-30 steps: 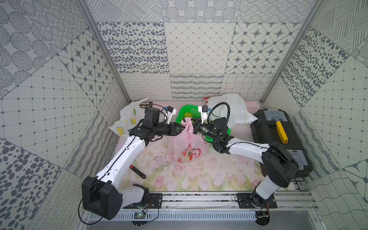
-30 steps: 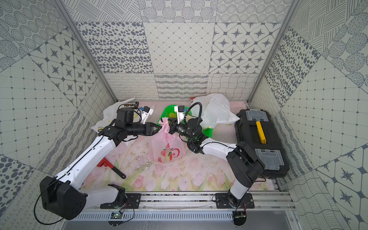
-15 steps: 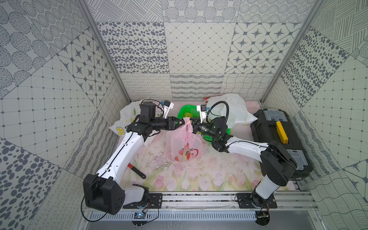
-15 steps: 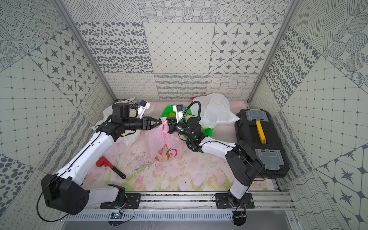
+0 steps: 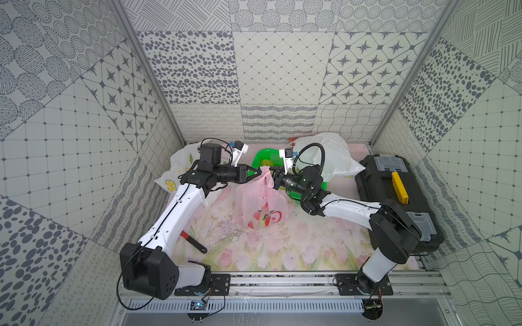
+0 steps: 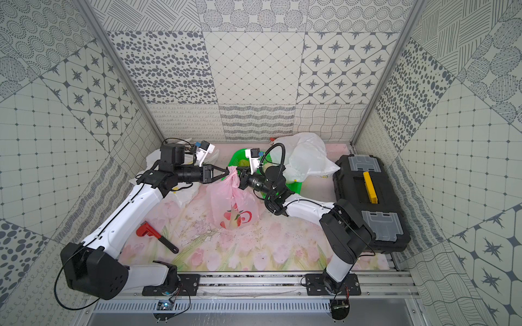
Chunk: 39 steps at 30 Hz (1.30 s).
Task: Place the pears into plastic bags & tie knots
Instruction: Tie the plastic bag at the center of the board.
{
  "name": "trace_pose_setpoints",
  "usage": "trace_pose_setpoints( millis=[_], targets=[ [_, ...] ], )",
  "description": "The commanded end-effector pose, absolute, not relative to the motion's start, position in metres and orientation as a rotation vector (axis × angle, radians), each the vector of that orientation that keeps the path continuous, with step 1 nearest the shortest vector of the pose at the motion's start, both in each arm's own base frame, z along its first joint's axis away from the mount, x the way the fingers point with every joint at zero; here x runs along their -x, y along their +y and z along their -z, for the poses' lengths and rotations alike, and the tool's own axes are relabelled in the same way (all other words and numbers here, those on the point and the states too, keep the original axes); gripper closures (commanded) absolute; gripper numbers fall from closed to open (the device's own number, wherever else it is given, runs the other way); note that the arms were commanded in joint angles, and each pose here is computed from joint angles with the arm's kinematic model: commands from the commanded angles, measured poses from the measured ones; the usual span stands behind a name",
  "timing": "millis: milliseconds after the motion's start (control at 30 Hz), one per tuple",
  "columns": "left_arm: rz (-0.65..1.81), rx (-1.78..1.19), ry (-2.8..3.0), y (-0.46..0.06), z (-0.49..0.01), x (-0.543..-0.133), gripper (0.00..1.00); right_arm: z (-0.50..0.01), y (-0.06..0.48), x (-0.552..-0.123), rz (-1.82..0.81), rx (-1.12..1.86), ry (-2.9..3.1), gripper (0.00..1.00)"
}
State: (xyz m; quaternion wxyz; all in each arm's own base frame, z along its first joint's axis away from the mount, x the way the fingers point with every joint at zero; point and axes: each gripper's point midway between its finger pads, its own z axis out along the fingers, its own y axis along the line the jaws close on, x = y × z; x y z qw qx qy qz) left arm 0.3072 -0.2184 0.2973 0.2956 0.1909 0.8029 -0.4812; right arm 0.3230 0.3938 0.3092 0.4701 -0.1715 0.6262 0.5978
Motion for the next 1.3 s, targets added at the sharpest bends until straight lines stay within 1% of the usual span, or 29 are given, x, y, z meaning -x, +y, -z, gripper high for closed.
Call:
trace_pose_setpoints(
  millis=[0, 67, 167, 200, 233, 333, 367, 433, 500, 567, 700, 767, 867, 1067, 1267],
  targets=[
    [1.312, -0.580, 2.132, -0.221, -0.298, -0.297, 0.97, -0.338, 0.394, -0.318, -1.507, 0.437, 1.432, 1.00],
    [1.310, -0.579, 2.135, -0.220, -0.298, -0.297, 1.00, -0.338, 0.393, -0.318, -1.509, 0.437, 1.432, 1.00],
    [1.301, -0.578, 2.138, -0.220, -0.297, -0.299, 1.00, -0.340, 0.393, -0.315, -1.508, 0.451, 1.434, 0.99],
    [1.294, -0.576, 2.139, -0.219, -0.298, -0.300, 1.00, -0.338, 0.394, -0.314, -1.507, 0.456, 1.446, 0.96],
    [1.280, -0.564, 2.147, -0.217, -0.297, -0.302, 1.00, -0.337, 0.392, -0.314, -1.501, 0.455, 1.457, 0.90],
    [1.239, -0.515, 2.174, -0.210, -0.294, -0.309, 1.00, -0.331, 0.375, -0.317, -1.489, 0.370, 1.507, 0.67],
    [1.225, -0.491, 2.183, -0.207, -0.294, -0.312, 1.00, -0.327, 0.364, -0.321, -1.472, 0.309, 1.562, 0.62],
    [1.189, -0.444, 2.207, -0.200, -0.291, -0.319, 1.00, -0.314, 0.345, -0.327, -1.354, 0.213, 1.743, 0.57],
    [1.167, -0.419, 2.224, -0.196, -0.289, -0.323, 1.00, -0.306, 0.329, -0.320, -1.175, 0.188, 1.931, 0.52],
    [1.162, -0.415, 2.214, -0.195, -0.292, -0.325, 1.00, -0.303, 0.313, -0.310, -1.061, 0.145, 2.084, 0.49],
    [1.140, -0.405, 2.203, -0.194, -0.297, -0.329, 1.00, -0.304, 0.313, -0.277, -1.002, 0.150, 2.294, 0.46],
    [1.140, -0.407, 2.202, -0.194, -0.299, -0.330, 1.00, -0.304, 0.323, -0.259, -0.981, 0.181, 2.390, 0.45],
    [1.148, -0.407, 2.195, -0.195, -0.300, -0.330, 1.00, -0.308, 0.338, -0.245, -0.967, 0.215, 2.475, 0.44],
    [1.179, -0.416, 2.179, -0.197, -0.303, -0.326, 1.00, -0.318, 0.364, -0.251, -0.955, 0.274, 2.493, 0.44],
    [1.191, -0.435, 2.161, -0.198, -0.307, -0.319, 1.00, -0.320, 0.388, -0.268, -1.091, 0.247, 2.480, 0.51]
  ],
)
